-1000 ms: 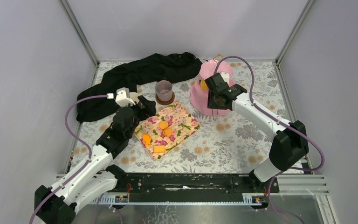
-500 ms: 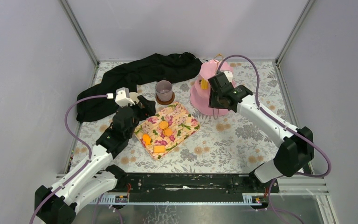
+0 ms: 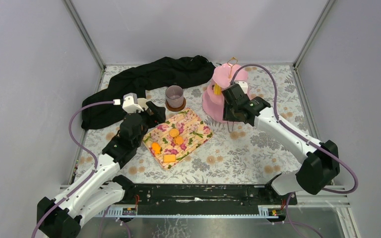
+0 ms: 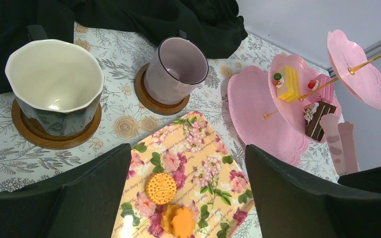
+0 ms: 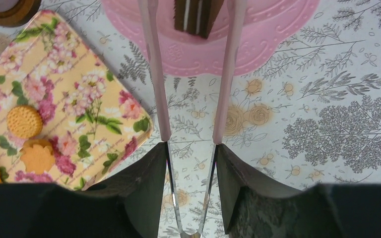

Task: Serve the afternoon tea

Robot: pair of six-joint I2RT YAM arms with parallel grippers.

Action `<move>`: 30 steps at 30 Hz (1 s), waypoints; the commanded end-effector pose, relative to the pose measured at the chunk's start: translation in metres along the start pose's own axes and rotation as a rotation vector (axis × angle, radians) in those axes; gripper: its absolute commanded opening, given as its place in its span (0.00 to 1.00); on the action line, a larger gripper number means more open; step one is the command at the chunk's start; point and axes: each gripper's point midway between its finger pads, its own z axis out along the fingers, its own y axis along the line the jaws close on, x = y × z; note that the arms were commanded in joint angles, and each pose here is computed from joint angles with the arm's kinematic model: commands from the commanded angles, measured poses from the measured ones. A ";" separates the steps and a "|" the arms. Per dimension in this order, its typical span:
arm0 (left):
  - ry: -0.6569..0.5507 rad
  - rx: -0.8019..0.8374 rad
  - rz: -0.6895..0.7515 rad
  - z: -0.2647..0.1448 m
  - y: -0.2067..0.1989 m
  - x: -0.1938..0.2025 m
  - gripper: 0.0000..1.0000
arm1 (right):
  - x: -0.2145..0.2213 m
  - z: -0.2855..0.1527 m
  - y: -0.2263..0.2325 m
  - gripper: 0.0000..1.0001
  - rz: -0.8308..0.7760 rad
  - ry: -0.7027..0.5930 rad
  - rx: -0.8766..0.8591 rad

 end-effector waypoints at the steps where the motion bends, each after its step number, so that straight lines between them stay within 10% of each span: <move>1: -0.063 0.037 -0.031 0.003 -0.010 -0.016 0.91 | -0.002 -0.025 0.010 0.47 -0.006 -0.064 -0.034; 30: -0.074 0.014 -0.019 0.003 -0.005 -0.018 0.92 | 0.144 -0.033 0.143 0.46 -0.308 0.114 -0.315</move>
